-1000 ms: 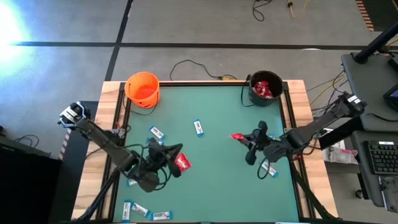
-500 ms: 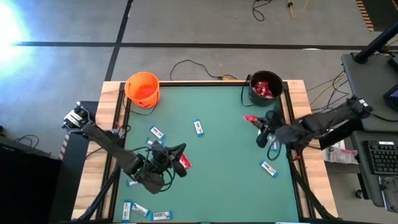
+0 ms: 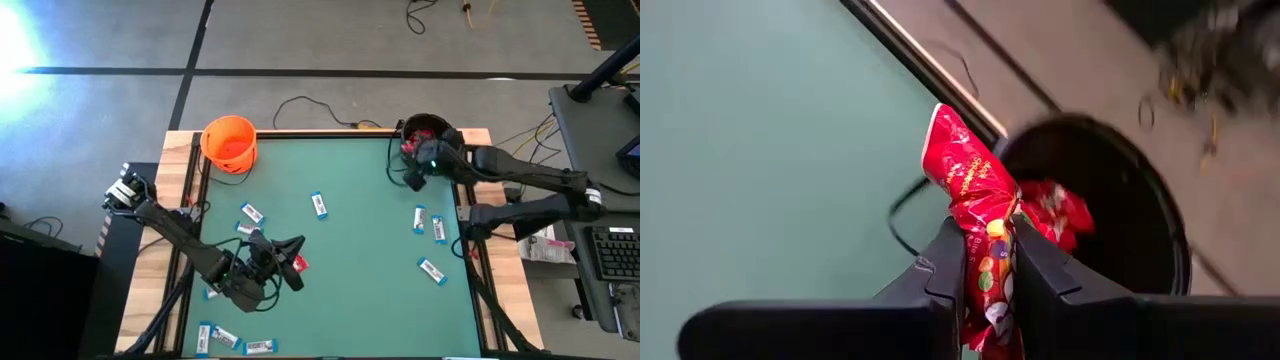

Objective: Sort candy by brand, put in halloween buckets
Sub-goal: Put the red candy into the black bucket

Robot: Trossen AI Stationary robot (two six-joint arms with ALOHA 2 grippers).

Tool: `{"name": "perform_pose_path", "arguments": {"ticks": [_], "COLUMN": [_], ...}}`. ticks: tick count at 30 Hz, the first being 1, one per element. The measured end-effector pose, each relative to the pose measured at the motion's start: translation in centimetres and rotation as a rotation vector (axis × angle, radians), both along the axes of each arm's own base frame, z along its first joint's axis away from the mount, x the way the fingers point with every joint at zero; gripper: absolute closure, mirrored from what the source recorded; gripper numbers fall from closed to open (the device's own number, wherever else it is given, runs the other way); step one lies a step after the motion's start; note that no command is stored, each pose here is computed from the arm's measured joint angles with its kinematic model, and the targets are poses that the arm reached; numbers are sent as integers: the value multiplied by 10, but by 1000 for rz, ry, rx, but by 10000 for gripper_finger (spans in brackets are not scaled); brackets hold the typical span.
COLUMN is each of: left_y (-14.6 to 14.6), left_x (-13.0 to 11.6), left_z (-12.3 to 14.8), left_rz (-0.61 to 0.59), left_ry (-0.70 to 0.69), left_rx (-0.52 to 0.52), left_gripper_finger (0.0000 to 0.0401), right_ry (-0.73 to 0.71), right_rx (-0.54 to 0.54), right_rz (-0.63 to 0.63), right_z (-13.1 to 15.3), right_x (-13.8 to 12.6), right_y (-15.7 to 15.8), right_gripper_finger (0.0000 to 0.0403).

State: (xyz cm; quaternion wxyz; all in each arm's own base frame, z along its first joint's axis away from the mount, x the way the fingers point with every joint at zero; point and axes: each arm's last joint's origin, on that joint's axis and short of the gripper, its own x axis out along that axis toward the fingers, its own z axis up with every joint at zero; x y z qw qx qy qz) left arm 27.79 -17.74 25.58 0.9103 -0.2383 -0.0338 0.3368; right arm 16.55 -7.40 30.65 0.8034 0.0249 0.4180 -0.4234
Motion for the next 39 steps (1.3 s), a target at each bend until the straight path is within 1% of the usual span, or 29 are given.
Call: {"name": "perform_pose_path", "arguments": {"ticks": [4, 6, 9, 12, 14, 16, 18, 20, 24, 30, 32, 34, 36, 39], "left_y": [-1, -1, -1, -3, -4, -3, -3, -3, -5, -6, -5, -5, -4, -2], "left_x": [1, 6, 12, 14, 14, 14, 14, 14, 16, 17, 17, 16, 14, 9], "left_z": [-1, -6, -15, -20, -22, -22, -22, -22, -30, -35, -35, -32, -30, -27], "left_rz": [-16, -7, -2, -19, -30, -32, -37, -43, -61, -118, -120, -155, -199, -227], "left_ry": [-26, -26, -13, 4, 24, 39, 67, 105, 168, 213, 210, 221, 233, 254], "left_rx": [-42, -42, -34, -29, -19, -1, 36, 80, 140, 141, 135, 128, 108, 75], "left_gripper_finger": [401, 401, 401, 401, 401, 401, 401, 401, 401, 401, 398, 387, 369, 332], "right_ry": [-1, 18, 28, -18, -39, -45, -50, -52, -50, -32, -28, -14, 0, -35], "right_rx": [108, 159, 164, 129, 144, 201, 264, 299, 306, 314, 324, 326, 332, 316], "right_rz": [-124, -184, -274, -345, -359, -356, -363, -396, -454, -482, -509, -518, -522, -530], "right_z": [-17, -26, -34, -33, -36, -42, -48, -53, -60, -73, -76, -79, -80, -75], "right_x": [0, -2, -4, -9, -9, -11, -14, -19, -25, -24, -23, -22, -23, -23], "right_y": [-29, -44, -64, -79, -87, -96, -102, -109, -123, -138, -139, -140, -139, -139], "right_gripper_finger": [360, 360, 360, 360, 360, 360, 360, 360, 360, 357, 345, 324, 296, 249]}}
